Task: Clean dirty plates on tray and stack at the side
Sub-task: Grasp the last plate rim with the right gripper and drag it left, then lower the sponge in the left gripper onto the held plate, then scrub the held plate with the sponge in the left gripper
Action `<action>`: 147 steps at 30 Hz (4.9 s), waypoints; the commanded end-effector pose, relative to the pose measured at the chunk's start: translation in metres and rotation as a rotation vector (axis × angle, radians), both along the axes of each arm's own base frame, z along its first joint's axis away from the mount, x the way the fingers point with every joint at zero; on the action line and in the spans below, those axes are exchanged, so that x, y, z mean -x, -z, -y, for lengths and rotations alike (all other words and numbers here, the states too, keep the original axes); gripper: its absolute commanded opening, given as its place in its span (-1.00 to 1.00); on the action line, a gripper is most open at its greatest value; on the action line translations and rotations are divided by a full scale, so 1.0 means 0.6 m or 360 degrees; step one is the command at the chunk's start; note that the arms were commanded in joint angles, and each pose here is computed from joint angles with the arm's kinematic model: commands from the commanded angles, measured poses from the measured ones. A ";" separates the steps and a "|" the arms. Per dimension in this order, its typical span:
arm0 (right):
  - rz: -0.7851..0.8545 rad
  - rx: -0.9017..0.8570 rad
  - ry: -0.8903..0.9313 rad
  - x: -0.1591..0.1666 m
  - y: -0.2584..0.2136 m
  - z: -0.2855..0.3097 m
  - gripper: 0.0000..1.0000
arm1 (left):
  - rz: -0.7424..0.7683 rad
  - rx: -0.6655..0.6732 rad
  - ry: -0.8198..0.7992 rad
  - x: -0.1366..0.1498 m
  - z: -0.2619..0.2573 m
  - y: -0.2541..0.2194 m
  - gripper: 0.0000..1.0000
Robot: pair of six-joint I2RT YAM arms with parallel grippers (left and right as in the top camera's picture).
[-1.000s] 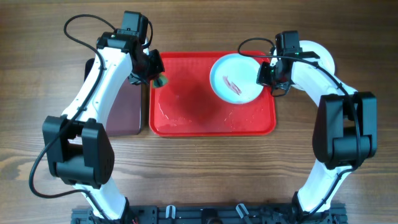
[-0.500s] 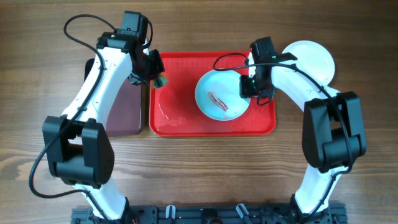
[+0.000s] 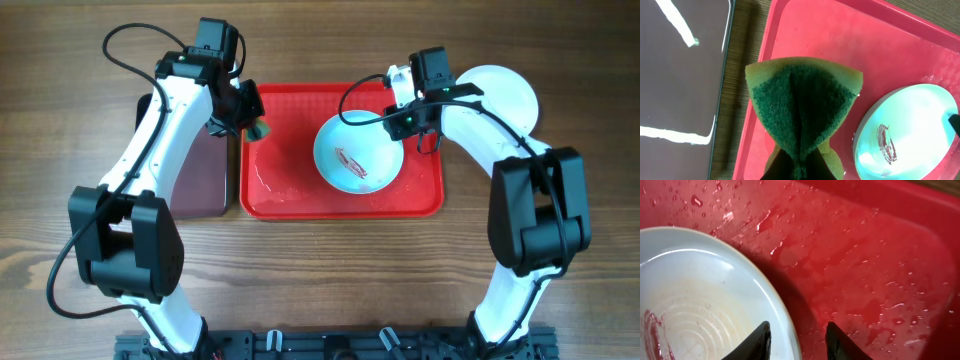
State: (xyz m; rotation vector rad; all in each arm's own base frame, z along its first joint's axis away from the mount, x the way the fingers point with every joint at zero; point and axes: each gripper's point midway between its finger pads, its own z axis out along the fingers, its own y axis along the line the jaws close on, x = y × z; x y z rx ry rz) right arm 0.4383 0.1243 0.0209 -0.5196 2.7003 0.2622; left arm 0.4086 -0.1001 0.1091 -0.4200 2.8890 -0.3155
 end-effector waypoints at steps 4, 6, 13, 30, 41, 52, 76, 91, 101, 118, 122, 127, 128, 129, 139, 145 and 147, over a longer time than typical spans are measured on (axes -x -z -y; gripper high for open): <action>-0.0144 -0.0016 0.0000 0.016 0.047 -0.005 -0.91 | 0.0011 0.0001 0.0000 -0.002 0.002 -0.003 -0.92; -0.0160 -0.0032 0.0054 0.016 0.046 -0.005 -0.91 | 0.0011 0.0001 0.0000 -0.002 0.002 -0.003 -0.92; -0.0600 -0.0182 0.0449 0.098 0.035 -0.012 -0.91 | 0.0016 0.0002 0.0000 -0.003 0.002 -0.003 -0.92; -0.0547 -0.0494 0.0695 0.066 0.027 -0.114 -0.56 | 0.0017 0.0002 0.0018 -0.001 0.010 -0.003 -0.92; -0.0511 -0.0461 0.0709 0.060 0.029 -0.107 -0.91 | 0.0078 0.0012 0.0195 0.012 0.079 0.044 -0.92; -0.0495 -0.0438 0.0639 0.067 0.030 -0.122 -0.91 | 0.0192 -0.0041 0.0583 0.019 0.118 0.124 -0.92; -0.0613 -0.0356 0.0527 0.123 0.038 -0.166 -0.91 | -0.0042 0.0029 0.0424 0.073 0.176 0.174 -0.92; -0.0612 -0.0355 0.0528 0.123 0.038 -0.166 -0.91 | 0.0111 -0.0299 0.0105 0.010 0.069 0.172 -0.92; -0.0560 -0.0499 0.0566 0.080 0.025 -0.135 -0.91 | -0.0215 0.0008 0.0477 0.093 0.099 0.181 -0.92; -0.0573 -0.0483 0.0558 0.084 0.028 -0.128 -0.91 | 0.0142 -0.0229 0.0276 0.032 0.148 0.170 -0.92; -0.0578 -0.0480 0.0558 0.085 0.028 -0.128 -0.91 | 0.0342 -0.0480 0.0073 -0.013 0.100 0.153 -0.92; -0.0577 -0.0479 0.0558 0.085 0.028 -0.128 -0.92 | 0.0391 -0.0512 0.0134 -0.024 0.101 0.148 -0.92; -0.0577 -0.0479 0.0558 0.085 0.028 -0.128 -0.91 | 0.0353 -0.0443 0.0223 -0.015 0.116 0.153 -0.92; -0.0577 -0.0480 0.0558 0.085 0.028 -0.128 -0.91 | 0.0293 -0.0332 0.0303 -0.001 0.137 0.159 -0.93; -0.0634 -0.0471 0.0543 0.100 0.030 -0.132 -0.91 | -0.0125 0.0561 0.0631 0.099 0.241 0.136 -0.92; -0.0654 -0.0455 0.0518 0.110 0.031 -0.141 -0.91 | 0.0006 0.0384 0.0509 0.057 0.218 0.146 -0.92; -0.0655 -0.0455 0.0517 0.111 0.031 -0.141 -0.91 | 0.0114 0.0255 0.0449 0.027 0.199 0.149 -0.92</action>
